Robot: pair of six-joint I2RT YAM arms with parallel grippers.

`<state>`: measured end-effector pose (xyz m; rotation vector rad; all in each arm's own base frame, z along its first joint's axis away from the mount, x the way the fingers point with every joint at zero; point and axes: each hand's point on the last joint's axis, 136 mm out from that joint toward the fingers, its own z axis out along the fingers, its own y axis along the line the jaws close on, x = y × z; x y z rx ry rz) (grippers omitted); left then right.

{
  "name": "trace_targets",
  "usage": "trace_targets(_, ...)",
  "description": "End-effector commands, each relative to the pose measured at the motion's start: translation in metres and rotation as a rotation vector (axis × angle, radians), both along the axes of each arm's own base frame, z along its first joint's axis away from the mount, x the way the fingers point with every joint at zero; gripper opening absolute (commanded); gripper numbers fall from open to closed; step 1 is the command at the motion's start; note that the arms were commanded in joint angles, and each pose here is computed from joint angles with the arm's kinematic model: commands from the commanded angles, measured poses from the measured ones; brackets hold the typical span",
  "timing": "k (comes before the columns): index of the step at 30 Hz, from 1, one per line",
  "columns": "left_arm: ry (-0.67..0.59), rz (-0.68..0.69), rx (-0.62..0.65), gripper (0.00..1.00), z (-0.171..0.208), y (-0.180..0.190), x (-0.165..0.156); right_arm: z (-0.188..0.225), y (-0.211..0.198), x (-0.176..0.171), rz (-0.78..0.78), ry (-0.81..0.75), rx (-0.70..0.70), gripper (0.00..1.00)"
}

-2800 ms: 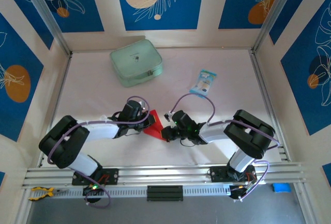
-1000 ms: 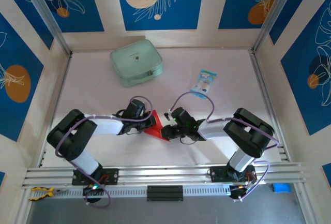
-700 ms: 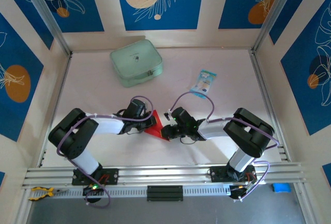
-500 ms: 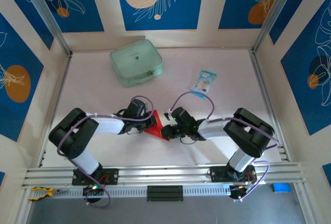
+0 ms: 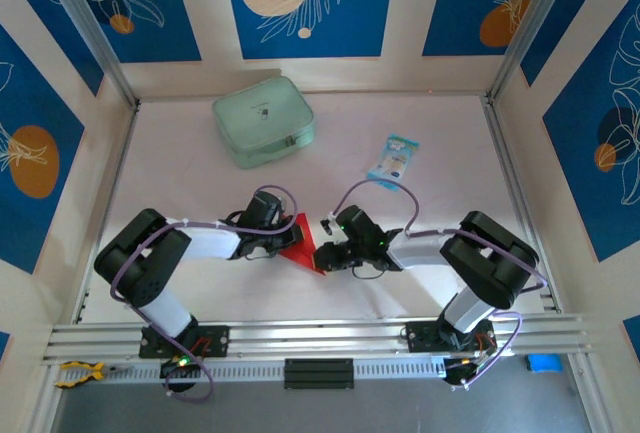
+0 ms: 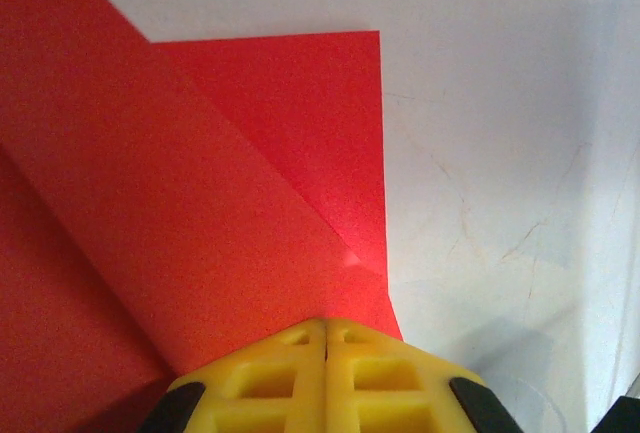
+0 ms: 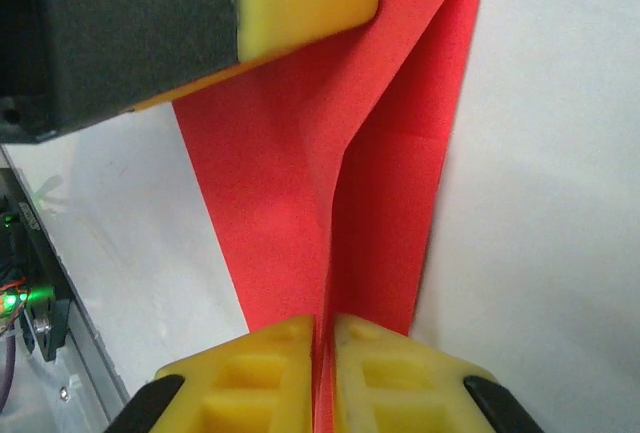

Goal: Fold a paper plane with a square sheet of paper (pick it up from the middle)
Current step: Fourth fold the wing at the center of the table.

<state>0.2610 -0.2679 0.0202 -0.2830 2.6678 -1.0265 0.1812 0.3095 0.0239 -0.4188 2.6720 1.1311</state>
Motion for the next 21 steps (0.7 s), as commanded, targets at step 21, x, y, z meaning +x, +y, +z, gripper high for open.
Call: trace_targets(21,0.025,-0.031,0.024,0.05,-0.01,0.0,-0.008,-0.008,-0.011,-0.027,0.005,0.133,0.032,0.12)
